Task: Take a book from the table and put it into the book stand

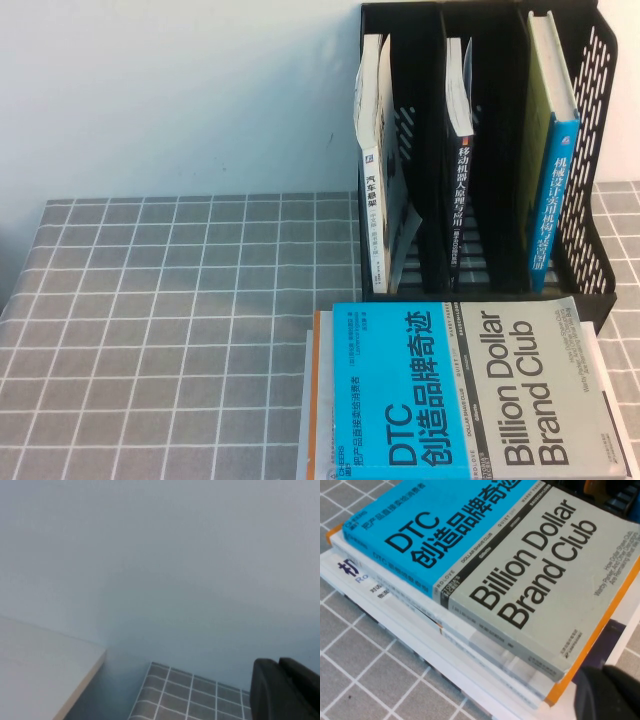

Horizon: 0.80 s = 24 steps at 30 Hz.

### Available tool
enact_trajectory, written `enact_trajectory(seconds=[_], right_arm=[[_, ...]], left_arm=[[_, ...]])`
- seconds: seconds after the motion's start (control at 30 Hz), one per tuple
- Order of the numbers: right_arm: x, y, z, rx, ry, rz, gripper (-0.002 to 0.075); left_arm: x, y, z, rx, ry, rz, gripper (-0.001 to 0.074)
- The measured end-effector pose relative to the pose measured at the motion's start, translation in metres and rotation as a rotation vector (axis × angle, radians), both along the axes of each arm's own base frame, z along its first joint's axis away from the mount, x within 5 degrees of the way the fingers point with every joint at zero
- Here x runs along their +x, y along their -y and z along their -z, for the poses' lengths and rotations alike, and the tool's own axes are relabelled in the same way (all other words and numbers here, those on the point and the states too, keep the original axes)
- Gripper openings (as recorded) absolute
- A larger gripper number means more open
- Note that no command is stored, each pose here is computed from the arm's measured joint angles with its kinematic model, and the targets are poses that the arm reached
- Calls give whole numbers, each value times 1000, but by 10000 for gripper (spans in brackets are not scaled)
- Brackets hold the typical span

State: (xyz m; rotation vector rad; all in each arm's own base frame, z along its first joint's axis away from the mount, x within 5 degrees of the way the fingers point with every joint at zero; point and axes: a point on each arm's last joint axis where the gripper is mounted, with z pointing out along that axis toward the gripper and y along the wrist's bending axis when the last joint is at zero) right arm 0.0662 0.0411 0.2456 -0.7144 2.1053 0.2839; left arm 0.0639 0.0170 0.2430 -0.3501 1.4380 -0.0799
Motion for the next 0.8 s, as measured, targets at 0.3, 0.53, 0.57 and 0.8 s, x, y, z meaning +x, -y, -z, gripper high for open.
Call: enact_trajectory(seconds=[0.3,0.53,0.57,0.8], right_arm=[[0,0,0,0,0,0,-3],[0,0,0,2,0,0,-3],[0,0,0,2,0,0,-3],[0,0,0,2,0,0,-3]], left_arm=[[-11,0,-8,96,102,-16,-3],[-8,16,0,335,7,139,-3],[-7,17,6,320,-38,152,-3],[-7,17,52,259,-210,189,-3]])
